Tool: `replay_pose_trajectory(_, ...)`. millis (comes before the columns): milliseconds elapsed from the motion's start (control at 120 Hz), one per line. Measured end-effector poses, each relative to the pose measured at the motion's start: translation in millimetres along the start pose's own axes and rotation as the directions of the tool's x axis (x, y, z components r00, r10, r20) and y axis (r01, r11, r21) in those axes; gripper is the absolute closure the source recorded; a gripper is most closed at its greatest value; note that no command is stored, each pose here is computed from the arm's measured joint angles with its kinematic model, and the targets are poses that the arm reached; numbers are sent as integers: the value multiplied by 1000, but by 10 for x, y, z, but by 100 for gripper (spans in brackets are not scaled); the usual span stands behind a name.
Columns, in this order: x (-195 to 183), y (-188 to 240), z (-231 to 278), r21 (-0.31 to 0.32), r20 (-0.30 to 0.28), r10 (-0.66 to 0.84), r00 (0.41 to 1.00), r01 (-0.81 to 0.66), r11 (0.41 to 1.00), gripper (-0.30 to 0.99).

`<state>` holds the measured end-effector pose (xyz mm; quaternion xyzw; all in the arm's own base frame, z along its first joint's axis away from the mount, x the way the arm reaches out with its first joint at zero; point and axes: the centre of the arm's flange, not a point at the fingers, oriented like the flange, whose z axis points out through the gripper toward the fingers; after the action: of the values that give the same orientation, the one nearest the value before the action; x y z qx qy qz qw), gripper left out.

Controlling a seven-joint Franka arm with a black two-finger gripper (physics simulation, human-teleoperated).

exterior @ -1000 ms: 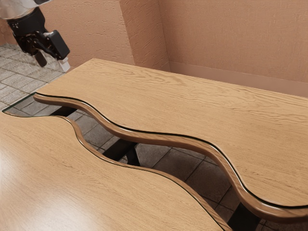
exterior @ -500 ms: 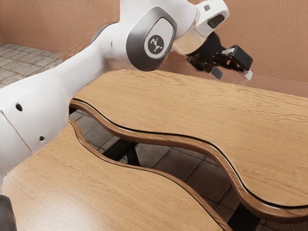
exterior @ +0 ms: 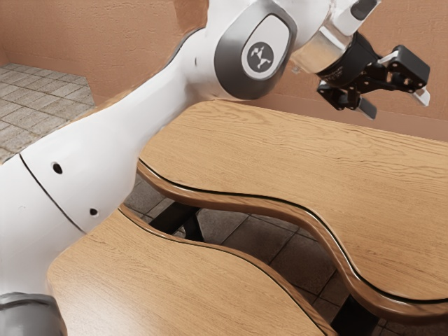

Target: Pull the drawer handle with one arm to open the drawer

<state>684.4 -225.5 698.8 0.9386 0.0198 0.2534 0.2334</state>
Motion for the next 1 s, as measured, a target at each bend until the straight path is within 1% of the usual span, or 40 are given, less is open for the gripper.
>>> replay_pose_trajectory(100,-97,49,315,-5,39,-29,999,29,1000,2)
replay_pose_trajectory(200,-235,39,620,13,90,-60,994,59,998,2)
replay_pose_trajectory(275,-262,-19,840,10,95,-91,991,90,996,2)
replay_pose_trajectory(300,-206,-149,877,3,89,-118,989,119,993,2)
replay_pose_trajectory(358,-51,-536,939,-47,97,-199,975,204,978,2)
replay_pose_trajectory(425,13,-657,944,-80,91,-235,968,242,967,2)
replay_pose_trajectory(458,87,-755,822,-90,73,-252,965,258,962,2)
replay_pose_trajectory(475,122,-842,763,-102,74,-265,961,272,957,2)
replay_pose_trajectory(517,125,-1116,642,-146,118,-289,950,305,941,2)
replay_pose_trajectory(550,111,-1379,462,-164,136,-300,944,320,933,2)
replay_pose_trajectory(592,61,-1665,208,-163,130,-307,943,326,931,2)
replay_pose_trajectory(625,34,-1753,146,-140,111,-300,947,314,939,2)
replay_pose_trajectory(675,77,-1673,214,-106,71,-277,958,284,953,2)
replay_pose_trajectory(708,99,-1577,254,-95,51,-263,964,267,959,2)
replay_pose_trajectory(775,104,-1186,325,-122,18,-224,974,225,967,2)
replay_pose_trajectory(875,-2,-773,533,-159,16,-193,981,193,968,2)
replay_pose_trajectory(1000,-70,-677,837,-195,28,-212,977,213,957,2)
